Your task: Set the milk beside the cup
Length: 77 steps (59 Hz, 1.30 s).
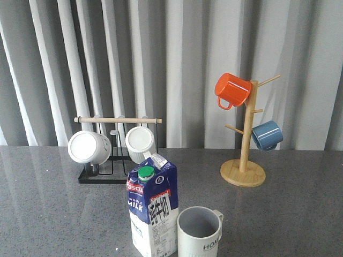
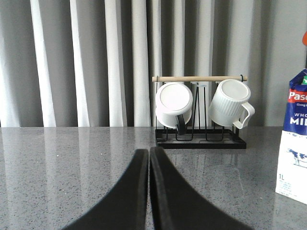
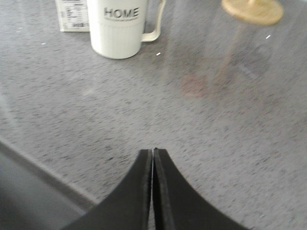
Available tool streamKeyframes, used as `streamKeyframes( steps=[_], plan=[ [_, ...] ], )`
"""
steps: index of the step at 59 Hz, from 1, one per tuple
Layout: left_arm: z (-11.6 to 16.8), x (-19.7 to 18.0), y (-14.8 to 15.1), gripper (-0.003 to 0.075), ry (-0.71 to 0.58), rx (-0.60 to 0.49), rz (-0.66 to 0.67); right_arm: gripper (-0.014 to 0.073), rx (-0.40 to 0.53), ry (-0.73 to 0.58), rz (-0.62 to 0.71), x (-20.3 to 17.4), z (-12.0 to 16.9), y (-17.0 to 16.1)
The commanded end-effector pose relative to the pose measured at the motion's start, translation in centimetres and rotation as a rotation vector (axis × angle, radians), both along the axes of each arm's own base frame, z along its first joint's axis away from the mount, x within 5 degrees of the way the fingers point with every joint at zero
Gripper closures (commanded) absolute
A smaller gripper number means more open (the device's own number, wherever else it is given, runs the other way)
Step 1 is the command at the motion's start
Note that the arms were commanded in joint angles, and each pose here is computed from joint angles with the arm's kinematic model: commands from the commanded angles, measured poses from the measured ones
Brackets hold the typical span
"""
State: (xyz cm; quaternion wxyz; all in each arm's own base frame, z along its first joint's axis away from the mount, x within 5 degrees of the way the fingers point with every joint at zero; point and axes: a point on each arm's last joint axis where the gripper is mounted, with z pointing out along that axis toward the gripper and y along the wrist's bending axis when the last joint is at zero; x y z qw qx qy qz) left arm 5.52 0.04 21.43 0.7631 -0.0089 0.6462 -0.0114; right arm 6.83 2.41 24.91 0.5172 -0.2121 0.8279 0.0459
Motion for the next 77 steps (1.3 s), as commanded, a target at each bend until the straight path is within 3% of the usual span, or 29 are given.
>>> streamKeyframes(
  steps=[1, 13, 22, 33, 47, 77],
  plan=[
    [1.3, -0.3, 0.1, 0.0727, -0.097, -0.016, 0.013, 0.0601, -0.005, -0.191, -0.018, 0.6, 0.6, -0.2],
    [1.3, -0.3, 0.1, 0.0727, -0.097, -0.016, 0.013, 0.0601, 0.133, -0.294, -0.229, -0.2, -2.7, -1.7],
    [1.3, -0.3, 0.1, 0.0727, -0.097, -0.016, 0.013, 0.0601, 0.153, -0.346, -0.317, -1.0, -4.2, -2.3],
    [1.3, -0.3, 0.1, 0.0727, -0.097, -0.016, 0.013, 0.0601, 0.199, -0.440, -0.329, -1.2, -5.5, -2.3],
    [1.3, -0.3, 0.1, 0.0727, -0.097, -0.016, 0.013, 0.0601, 0.207, -0.540, -0.365, -1.2, -4.6, -2.5],
    [1.3, -0.3, 0.1, 0.0727, -0.097, -0.016, 0.013, 0.0601, 0.205, -0.541, -0.386, -1.2, -4.6, -2.6]
  ],
)
